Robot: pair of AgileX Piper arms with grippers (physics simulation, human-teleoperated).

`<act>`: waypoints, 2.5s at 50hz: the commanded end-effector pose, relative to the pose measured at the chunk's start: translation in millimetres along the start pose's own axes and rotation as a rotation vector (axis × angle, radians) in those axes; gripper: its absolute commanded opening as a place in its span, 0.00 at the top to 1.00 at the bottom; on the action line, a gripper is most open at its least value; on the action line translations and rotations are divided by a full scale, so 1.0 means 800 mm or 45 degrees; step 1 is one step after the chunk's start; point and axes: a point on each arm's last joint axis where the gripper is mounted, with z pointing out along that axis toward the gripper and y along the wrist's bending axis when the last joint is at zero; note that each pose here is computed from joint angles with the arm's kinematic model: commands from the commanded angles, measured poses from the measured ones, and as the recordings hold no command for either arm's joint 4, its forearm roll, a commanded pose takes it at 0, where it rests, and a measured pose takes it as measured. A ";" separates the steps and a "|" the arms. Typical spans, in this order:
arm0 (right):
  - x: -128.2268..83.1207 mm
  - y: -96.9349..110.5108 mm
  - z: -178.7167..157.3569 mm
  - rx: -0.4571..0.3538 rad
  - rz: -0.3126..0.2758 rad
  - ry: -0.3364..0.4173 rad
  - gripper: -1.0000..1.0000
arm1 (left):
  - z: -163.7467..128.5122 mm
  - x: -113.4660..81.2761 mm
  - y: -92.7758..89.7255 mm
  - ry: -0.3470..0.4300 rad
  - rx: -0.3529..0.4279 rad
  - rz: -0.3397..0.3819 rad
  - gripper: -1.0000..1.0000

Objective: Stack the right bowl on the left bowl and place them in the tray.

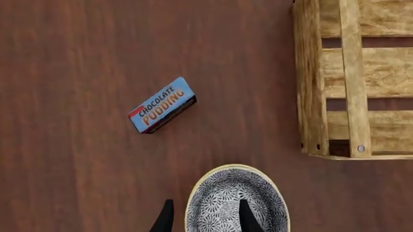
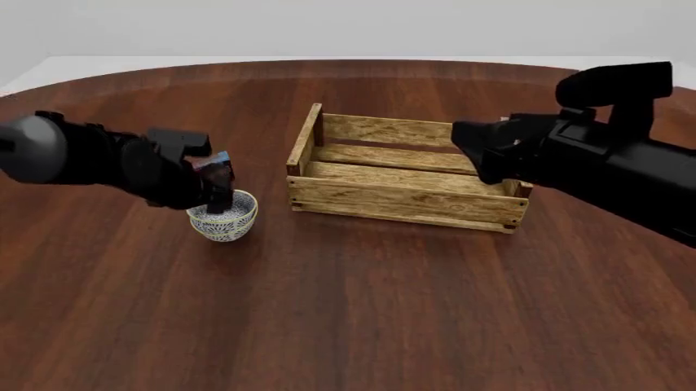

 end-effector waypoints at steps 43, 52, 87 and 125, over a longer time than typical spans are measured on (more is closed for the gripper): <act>0.002 0.000 0.003 0.000 -0.020 0.015 0.00 | -0.007 0.008 -0.020 0.001 0.034 0.014 1.00; 0.003 0.000 0.003 0.001 -0.020 0.015 0.00 | -0.023 0.001 -0.017 -0.033 0.032 0.005 1.00; -0.011 -0.001 -0.022 0.006 0.001 -0.031 0.00 | -0.112 -0.032 -0.004 -0.191 0.010 -0.020 1.00; -0.014 -0.002 -0.028 0.012 0.011 -0.039 0.00 | -0.197 -0.108 -0.039 -0.381 0.088 0.049 1.00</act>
